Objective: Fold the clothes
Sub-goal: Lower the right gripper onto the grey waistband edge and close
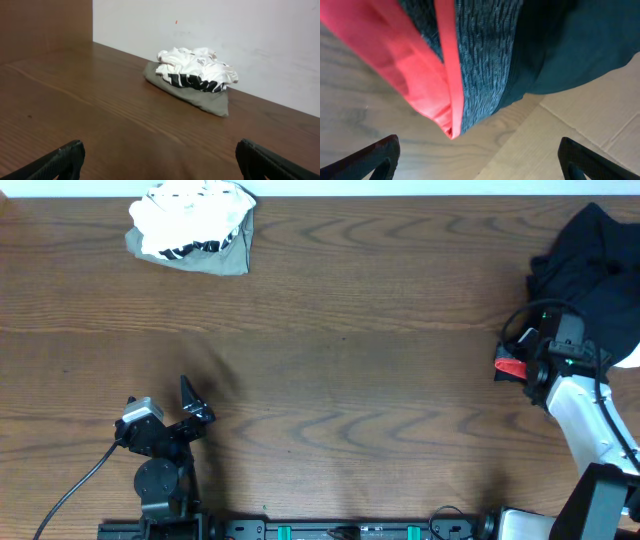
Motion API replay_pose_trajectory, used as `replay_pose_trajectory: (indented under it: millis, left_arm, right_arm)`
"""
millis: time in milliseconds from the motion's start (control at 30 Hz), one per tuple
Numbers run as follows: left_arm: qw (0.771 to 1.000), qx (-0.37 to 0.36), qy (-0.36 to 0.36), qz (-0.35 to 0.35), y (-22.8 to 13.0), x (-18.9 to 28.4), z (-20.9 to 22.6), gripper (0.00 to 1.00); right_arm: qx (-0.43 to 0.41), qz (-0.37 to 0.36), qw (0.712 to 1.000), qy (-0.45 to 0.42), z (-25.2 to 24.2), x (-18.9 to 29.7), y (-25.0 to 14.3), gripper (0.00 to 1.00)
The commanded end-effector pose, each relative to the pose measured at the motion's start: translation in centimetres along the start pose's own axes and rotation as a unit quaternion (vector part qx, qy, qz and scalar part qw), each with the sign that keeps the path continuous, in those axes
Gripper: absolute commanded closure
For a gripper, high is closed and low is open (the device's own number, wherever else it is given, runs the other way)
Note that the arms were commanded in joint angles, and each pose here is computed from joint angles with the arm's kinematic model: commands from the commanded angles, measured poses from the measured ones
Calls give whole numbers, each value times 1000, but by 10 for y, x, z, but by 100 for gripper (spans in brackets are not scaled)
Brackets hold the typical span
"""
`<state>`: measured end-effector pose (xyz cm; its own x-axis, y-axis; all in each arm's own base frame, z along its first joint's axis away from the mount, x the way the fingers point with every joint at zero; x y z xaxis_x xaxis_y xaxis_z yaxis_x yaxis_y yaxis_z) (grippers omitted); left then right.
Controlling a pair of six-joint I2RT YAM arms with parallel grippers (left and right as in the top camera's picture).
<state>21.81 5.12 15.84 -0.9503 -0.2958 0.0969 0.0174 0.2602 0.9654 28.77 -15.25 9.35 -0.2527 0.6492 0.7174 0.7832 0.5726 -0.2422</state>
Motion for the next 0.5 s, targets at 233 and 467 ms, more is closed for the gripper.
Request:
replay_pose_trajectory:
  millis: [233,467]
  left_arm:
    - [1000,-8,12,21,-15,-1,6,2]
    - [1000,-8,12,21,-15,-1,6,2]
  right_arm:
    - [19,-50,998,29,32,-14,12,1]
    - [20,-44,999,22,34,-23,15,1]
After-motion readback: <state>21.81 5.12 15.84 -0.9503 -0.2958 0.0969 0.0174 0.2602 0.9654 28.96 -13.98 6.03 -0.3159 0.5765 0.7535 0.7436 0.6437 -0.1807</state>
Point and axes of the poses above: each gripper's point midway between its finger pads, its own x axis back along the fingers, its own z axis along the line the jaws close on, y = z × x, the point moved 2 cm from there along x, back along the fingers, and after that the axes turned 1 degree about x, right-handed, at the moved point
